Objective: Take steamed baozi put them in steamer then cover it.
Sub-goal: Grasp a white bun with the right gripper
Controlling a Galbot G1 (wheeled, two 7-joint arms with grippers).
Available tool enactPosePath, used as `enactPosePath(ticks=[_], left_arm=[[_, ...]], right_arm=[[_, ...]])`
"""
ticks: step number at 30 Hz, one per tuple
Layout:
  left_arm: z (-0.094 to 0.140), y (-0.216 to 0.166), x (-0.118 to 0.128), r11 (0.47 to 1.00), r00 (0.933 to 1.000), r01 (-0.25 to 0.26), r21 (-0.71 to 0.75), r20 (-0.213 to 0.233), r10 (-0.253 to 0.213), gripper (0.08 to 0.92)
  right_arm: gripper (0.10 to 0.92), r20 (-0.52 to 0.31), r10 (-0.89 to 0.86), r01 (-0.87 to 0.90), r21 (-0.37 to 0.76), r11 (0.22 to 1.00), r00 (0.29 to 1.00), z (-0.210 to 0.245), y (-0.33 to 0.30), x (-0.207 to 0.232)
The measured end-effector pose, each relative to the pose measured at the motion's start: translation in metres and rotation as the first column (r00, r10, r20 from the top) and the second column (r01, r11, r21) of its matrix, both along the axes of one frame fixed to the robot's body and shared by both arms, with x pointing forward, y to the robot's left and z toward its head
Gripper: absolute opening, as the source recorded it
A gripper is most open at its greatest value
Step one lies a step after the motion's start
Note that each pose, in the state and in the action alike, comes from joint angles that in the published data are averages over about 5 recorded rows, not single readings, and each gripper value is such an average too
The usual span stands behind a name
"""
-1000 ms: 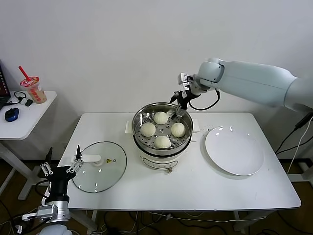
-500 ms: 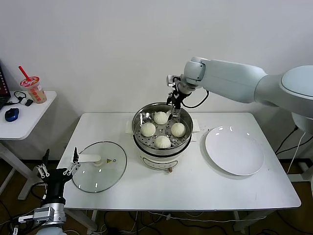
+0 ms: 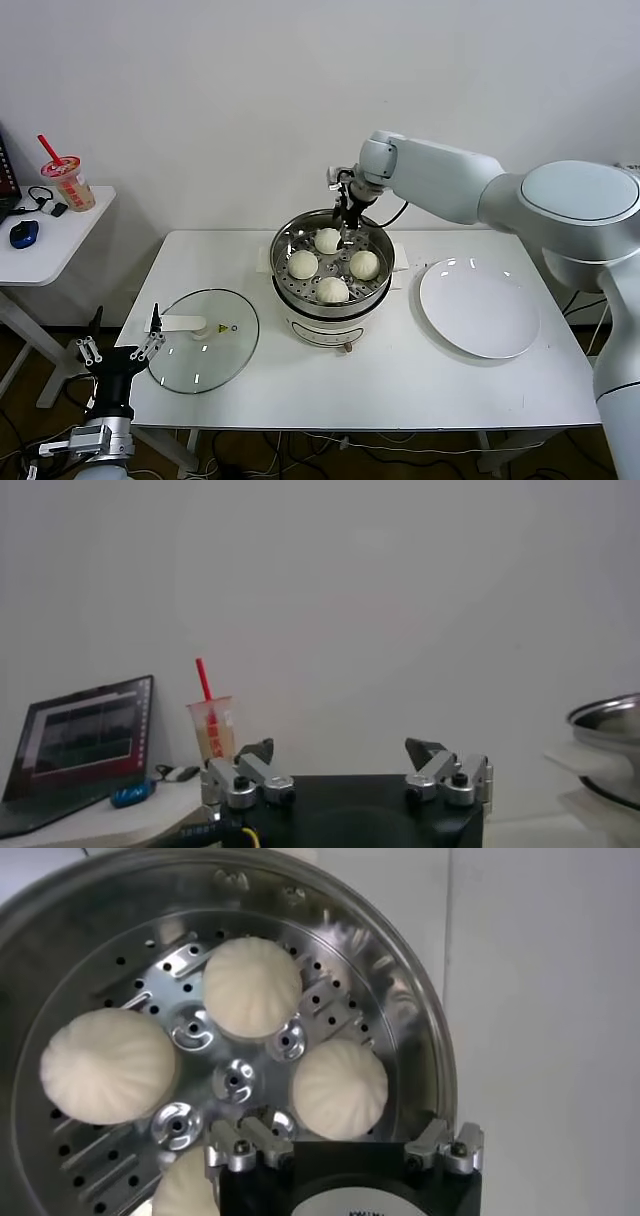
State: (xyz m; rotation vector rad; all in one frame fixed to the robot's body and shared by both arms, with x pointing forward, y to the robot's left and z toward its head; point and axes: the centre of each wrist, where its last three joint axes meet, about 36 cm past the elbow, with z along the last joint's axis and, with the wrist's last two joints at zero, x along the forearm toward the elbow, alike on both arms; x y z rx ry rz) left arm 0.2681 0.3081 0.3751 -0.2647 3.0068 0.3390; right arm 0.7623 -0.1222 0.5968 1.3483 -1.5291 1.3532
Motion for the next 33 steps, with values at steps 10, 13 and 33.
enactPosePath(ticks=[10, 13, 33], left_arm=[[-0.003, 0.002, -0.002, 1.0, 1.0, 0.004, 0.006, -0.005, -0.004, 0.823], [-0.004, 0.002, -0.003, 1.0, 1.0, 0.005, 0.007, -0.006, -0.005, 0.823], [-0.009, 0.003, -0.005, 1.0, 0.9999, 0.012, 0.02, -0.013, -0.012, 0.823]], right_arm=[[0.823, 0.008, -0.004, 0.004, -0.01, 1.0, 1.0, -0.018, 0.006, 0.005], [0.823, 0.01, -0.006, 0.006, -0.01, 1.0, 1.0, -0.021, 0.007, 0.006], [0.709, 0.007, -0.013, 0.013, 0.01, 1.0, 1.0, -0.027, 0.014, 0.008]])
